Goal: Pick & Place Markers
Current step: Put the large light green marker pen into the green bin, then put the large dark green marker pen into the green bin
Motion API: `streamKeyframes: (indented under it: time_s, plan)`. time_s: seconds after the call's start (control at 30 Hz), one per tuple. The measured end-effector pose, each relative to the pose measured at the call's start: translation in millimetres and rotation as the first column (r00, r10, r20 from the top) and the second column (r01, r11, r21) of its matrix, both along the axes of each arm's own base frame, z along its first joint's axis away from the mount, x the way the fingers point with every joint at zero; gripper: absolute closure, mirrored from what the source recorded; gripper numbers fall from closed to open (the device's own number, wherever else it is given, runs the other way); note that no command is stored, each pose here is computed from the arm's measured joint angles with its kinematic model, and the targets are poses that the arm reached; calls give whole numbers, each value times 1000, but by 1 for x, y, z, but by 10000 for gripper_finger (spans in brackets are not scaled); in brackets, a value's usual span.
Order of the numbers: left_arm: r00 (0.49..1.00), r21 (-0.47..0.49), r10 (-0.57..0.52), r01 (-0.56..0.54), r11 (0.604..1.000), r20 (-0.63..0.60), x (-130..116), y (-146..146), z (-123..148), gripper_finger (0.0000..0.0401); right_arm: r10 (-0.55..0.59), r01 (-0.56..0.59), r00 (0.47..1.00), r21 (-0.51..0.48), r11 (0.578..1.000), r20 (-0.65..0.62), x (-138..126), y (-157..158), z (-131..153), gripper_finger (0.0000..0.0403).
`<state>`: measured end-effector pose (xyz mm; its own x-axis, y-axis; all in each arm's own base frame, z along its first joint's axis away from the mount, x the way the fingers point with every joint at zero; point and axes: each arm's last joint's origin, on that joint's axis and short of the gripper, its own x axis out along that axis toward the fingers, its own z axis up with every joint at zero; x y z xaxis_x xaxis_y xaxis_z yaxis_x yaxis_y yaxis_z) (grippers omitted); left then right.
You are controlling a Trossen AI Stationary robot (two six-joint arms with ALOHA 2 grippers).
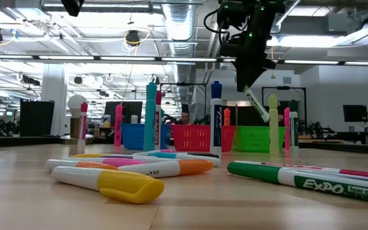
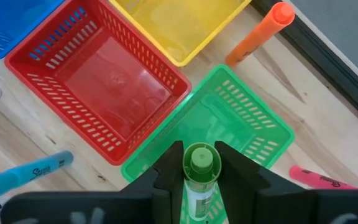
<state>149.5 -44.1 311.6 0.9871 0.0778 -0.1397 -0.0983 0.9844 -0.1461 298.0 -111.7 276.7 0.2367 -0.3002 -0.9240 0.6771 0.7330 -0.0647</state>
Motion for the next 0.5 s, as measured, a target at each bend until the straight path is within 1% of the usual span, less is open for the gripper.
streamKeyframes:
  time_s: [0.33,0.5]
  plan:
    - [1000,0,0,0,1000,0,0,0,0,310,-1,1,1000,-2,1000,-1,0,0,0,281]
    - [1000,-1,0,0,1000,0,0,0,0,310,-1,1,1000,-2,1000,0,0,0,0,267]
